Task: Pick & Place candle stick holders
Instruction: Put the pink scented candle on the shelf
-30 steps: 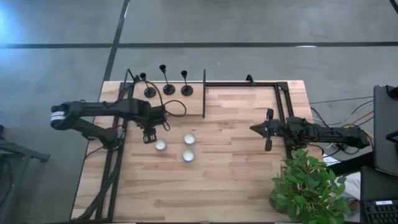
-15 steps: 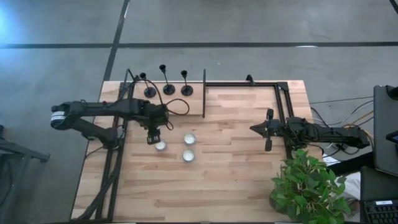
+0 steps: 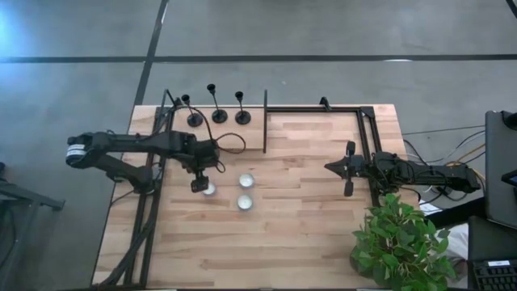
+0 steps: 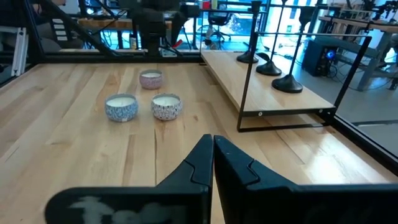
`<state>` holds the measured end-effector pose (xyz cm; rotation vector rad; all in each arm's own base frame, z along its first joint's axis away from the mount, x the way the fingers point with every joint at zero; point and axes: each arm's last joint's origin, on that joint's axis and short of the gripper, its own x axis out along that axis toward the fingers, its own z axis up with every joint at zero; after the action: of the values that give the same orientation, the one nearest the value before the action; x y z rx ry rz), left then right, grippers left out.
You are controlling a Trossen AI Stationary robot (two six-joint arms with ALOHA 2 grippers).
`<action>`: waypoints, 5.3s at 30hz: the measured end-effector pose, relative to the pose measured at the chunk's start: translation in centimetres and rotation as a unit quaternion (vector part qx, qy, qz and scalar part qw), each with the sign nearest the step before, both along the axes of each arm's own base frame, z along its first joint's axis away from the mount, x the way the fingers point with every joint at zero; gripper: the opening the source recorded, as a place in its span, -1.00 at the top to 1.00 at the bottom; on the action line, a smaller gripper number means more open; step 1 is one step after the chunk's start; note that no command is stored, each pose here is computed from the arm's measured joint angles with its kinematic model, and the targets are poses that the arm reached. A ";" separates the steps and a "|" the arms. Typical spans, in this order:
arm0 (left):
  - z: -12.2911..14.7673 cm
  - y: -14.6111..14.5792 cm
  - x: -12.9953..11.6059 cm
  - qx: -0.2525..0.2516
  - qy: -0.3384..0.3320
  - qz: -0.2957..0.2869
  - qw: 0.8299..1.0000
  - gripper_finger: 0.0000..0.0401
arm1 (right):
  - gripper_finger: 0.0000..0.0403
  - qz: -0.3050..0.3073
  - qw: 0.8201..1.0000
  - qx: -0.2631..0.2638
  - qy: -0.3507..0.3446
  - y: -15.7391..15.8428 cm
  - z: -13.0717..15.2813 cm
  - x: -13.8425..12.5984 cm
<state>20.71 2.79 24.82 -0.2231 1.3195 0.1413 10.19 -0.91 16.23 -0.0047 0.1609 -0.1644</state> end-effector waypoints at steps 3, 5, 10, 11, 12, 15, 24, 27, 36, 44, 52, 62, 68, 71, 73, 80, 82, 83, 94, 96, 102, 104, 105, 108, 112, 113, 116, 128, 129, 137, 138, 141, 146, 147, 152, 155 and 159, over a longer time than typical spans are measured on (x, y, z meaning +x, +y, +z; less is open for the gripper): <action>-1.1 -0.6 -0.1 -0.007 0.019 -0.009 1.000 -0.61 | 0.96 0.000 1.000 0.000 0.000 0.0 0.0 0.0; -1.6 -0.8 0.0 -0.009 0.027 -0.011 1.000 -0.61 | 0.96 0.000 1.000 0.000 0.000 0.0 0.0 0.0; -2.4 -1.1 0.5 -0.011 0.023 -0.014 1.000 -0.61 | 0.96 0.000 1.000 0.000 0.000 0.0 0.0 0.0; -2.4 -1.1 0.6 -0.010 0.021 -0.019 1.000 -0.61 | 0.96 0.000 1.000 0.000 0.000 0.0 0.0 0.0; -2.5 -1.2 0.7 -0.009 0.022 -0.026 0.999 -0.61 | 0.96 0.000 1.000 0.000 0.000 0.0 0.0 0.0; -2.7 -1.3 1.0 -0.006 0.023 -0.043 0.999 -0.61 | 0.96 0.000 1.000 0.000 0.000 0.0 0.0 0.0; -4.5 -1.5 2.0 0.011 0.066 -0.075 0.995 -0.61 | 0.96 0.000 1.000 0.000 0.000 0.0 0.0 0.0; -5.4 -1.5 2.4 0.009 0.087 -0.080 0.993 -0.61 | 0.96 0.000 1.000 0.000 0.000 0.0 0.0 0.0; -6.6 -1.6 3.0 0.002 0.109 -0.078 0.991 -0.61 | 0.96 0.000 1.000 0.000 0.000 0.0 0.0 0.0; -6.4 -2.1 3.1 -0.011 0.093 -0.079 0.992 -0.61 | 0.96 0.000 1.000 0.000 0.000 0.0 0.0 0.0; -5.6 -2.2 2.6 -0.010 0.096 -0.093 0.991 -0.61 | 0.96 0.000 1.000 0.000 0.000 0.0 0.0 0.0; -5.8 -2.3 2.7 -0.027 0.091 -0.093 0.991 -0.61 | 0.96 0.000 1.000 0.000 0.000 0.0 0.0 0.0; -5.8 -2.4 2.9 -0.037 0.076 -0.094 0.992 -0.61 | 0.96 0.000 1.000 0.000 0.000 0.0 0.0 0.0; -5.8 -2.3 3.0 -0.022 0.073 -0.092 0.993 -0.61 | 0.96 0.000 1.000 0.000 0.000 0.0 0.0 0.0; -5.8 -2.3 3.0 -0.015 0.075 -0.091 0.993 -0.61 | 0.96 0.000 1.000 0.000 0.000 0.0 0.0 0.0; -5.8 -2.6 2.9 -0.010 0.084 -0.104 0.991 -0.61 | 0.96 0.000 1.000 0.000 0.000 0.0 0.0 0.0; -5.8 -2.6 2.9 -0.005 0.084 -0.104 0.991 -0.61 | 0.96 0.000 1.000 0.000 0.000 0.0 0.0 0.0; -5.8 -2.6 2.9 0.002 0.085 -0.105 0.991 -0.61 | 0.96 0.000 1.000 0.000 0.000 0.0 0.0 0.0; -5.9 -2.5 2.5 0.014 0.109 -0.099 0.989 -0.81 | 0.96 0.000 1.000 0.000 0.000 0.0 0.0 0.0; -5.9 -2.5 2.4 0.013 0.113 -0.099 0.989 -0.84 | 0.96 0.000 1.000 0.000 0.000 0.0 0.0 0.0; -5.8 -2.6 2.4 -0.006 0.111 -0.099 0.989 -0.86 | 0.96 0.000 1.000 0.000 0.000 0.0 0.0 0.0; -5.8 -2.6 2.5 -0.009 0.109 -0.100 0.989 -0.86 | 0.96 0.000 1.000 0.000 0.000 0.0 0.0 0.0; -5.8 -2.6 2.5 -0.009 0.108 -0.100 0.989 -0.86 | 0.96 0.000 1.000 0.000 0.000 0.0 0.0 0.0; -6.1 -2.6 2.4 -0.008 0.105 -0.104 0.989 -0.86 | 0.96 0.000 1.000 0.000 0.000 0.0 0.0 0.0; -6.5 -2.6 2.5 -0.007 0.095 -0.104 0.990 -0.86 | 0.96 0.000 1.000 0.000 0.000 0.0 0.0 0.0; -6.6 -2.6 2.5 -0.006 0.091 -0.103 0.990 -0.86 | 0.96 0.000 1.000 0.000 0.000 0.0 0.0 0.0; -6.7 -2.6 2.8 -0.004 0.075 -0.103 0.992 -0.86 | 0.96 0.000 1.000 0.000 0.000 0.0 0.0 0.0; -7.9 -2.6 3.4 -0.005 0.093 -0.108 0.990 -0.86 | 0.96 0.000 1.000 0.000 0.000 0.0 0.0 0.0; -8.0 -2.6 3.4 -0.005 0.094 -0.108 0.990 -0.86 | 0.96 0.000 1.000 0.000 0.000 0.0 0.0 0.0; -8.9 -2.6 3.7 -0.003 0.113 -0.105 0.988 -0.86 | 0.96 0.000 1.000 0.000 0.000 0.0 0.0 0.0; -9.1 -2.6 3.8 -0.003 0.113 -0.105 0.988 -0.86 | 0.96 0.000 1.000 0.000 0.001 0.0 0.0 0.0; -9.4 -2.6 3.8 -0.003 0.109 -0.102 0.989 -0.86 | 0.96 0.000 1.000 0.000 0.001 0.0 0.0 0.0; -9.9 -2.6 3.6 -0.001 0.105 -0.089 0.990 -0.86 | 0.96 0.000 1.000 0.000 0.001 0.0 0.0 0.0; -9.9 -2.6 3.5 -0.001 0.107 -0.088 0.990 -0.86 | 0.96 0.000 1.000 0.000 0.001 0.0 0.0 0.0; -10.0 -2.5 3.4 0.001 0.108 -0.083 0.991 -0.82 | 0.96 0.000 1.000 0.000 0.001 0.0 0.0 0.0; -10.0 -2.5 3.5 0.003 0.109 -0.067 0.992 -0.73 | 0.96 0.000 1.000 0.000 0.000 0.0 0.0 0.0; -10.0 -2.5 3.5 0.004 0.110 -0.056 0.992 -0.52 | 0.96 0.000 1.000 0.000 0.001 0.0 0.0 0.0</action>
<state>24.24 0.29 14.86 -0.1293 1.5480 0.0771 10.19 -0.91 16.21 -0.0047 0.1622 -0.1645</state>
